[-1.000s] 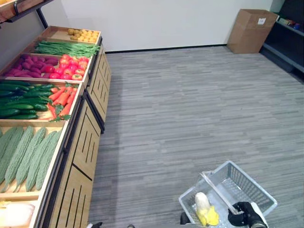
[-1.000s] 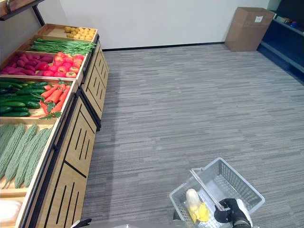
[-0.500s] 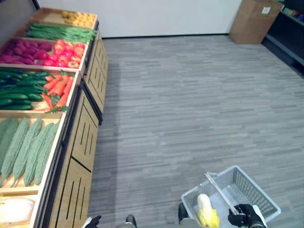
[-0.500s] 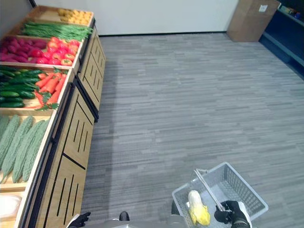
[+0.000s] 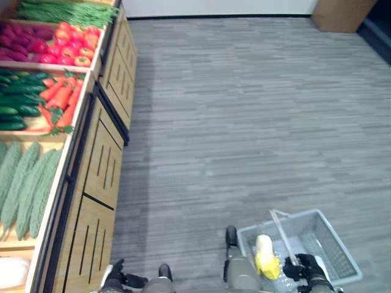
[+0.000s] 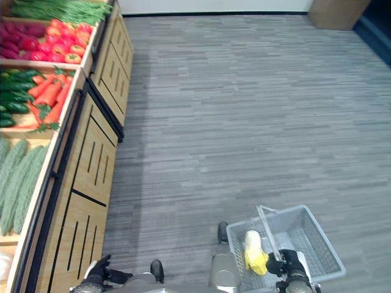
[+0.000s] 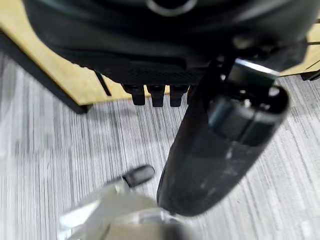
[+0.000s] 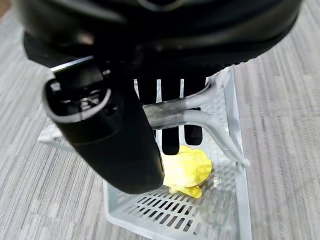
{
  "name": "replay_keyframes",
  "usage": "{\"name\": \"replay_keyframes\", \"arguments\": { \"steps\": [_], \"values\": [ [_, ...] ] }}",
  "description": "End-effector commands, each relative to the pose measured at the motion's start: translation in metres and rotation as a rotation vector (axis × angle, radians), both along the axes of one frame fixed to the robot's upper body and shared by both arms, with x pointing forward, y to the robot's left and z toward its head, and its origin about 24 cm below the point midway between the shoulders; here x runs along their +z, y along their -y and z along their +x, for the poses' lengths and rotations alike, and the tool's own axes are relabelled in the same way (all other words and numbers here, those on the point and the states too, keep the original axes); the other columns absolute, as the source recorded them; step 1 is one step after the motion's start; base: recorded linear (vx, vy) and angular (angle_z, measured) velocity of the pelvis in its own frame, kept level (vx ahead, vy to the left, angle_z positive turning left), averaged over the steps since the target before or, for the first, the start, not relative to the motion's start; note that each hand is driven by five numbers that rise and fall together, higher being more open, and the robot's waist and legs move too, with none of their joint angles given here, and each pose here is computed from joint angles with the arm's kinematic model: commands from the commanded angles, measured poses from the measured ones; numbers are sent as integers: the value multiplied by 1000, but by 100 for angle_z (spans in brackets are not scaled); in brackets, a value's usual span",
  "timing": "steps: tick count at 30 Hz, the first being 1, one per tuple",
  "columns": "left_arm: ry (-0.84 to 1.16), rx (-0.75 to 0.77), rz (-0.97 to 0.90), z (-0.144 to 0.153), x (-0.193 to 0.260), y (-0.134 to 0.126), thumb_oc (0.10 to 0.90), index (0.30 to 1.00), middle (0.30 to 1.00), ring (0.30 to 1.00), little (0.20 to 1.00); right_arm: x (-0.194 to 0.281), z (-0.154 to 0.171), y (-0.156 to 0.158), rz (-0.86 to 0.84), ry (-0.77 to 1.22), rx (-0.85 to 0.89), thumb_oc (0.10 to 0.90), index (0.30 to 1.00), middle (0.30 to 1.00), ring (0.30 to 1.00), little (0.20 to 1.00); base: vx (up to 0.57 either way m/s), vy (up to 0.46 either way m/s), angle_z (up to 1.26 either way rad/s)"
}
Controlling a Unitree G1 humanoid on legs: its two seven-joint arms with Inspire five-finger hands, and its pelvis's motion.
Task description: Get the vegetables into the basket
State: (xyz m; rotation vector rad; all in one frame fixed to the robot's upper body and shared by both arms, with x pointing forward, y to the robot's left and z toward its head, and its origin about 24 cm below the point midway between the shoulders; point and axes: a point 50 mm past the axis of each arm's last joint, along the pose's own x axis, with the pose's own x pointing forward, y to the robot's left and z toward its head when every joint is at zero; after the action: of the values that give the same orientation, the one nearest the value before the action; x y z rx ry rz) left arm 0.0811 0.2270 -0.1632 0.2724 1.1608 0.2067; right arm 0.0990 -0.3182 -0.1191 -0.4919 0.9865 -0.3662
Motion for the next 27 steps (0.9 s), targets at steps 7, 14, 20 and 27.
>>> {"name": "replay_keyframes", "arguments": {
  "steps": [7,14,20,27],
  "values": [
    [69,-45,78,21,13,-27,900,1000,1000,1000,1000,39,40,29,-95,218,53,400,300,300,300,300,164,-249,28],
    [114,-68,80,42,17,-22,900,1000,1000,1000,1000,37,19,43,-120,182,-38,400,300,300,300,300,130,-157,36],
    [74,-69,111,33,15,-25,900,1000,1000,1000,1000,31,18,33,-114,157,-2,400,300,300,300,300,293,82,-2],
    [47,-116,123,29,14,-29,900,1000,1000,1000,1000,15,5,23,-71,71,-19,400,300,300,300,300,296,265,-53]
  ]
}}
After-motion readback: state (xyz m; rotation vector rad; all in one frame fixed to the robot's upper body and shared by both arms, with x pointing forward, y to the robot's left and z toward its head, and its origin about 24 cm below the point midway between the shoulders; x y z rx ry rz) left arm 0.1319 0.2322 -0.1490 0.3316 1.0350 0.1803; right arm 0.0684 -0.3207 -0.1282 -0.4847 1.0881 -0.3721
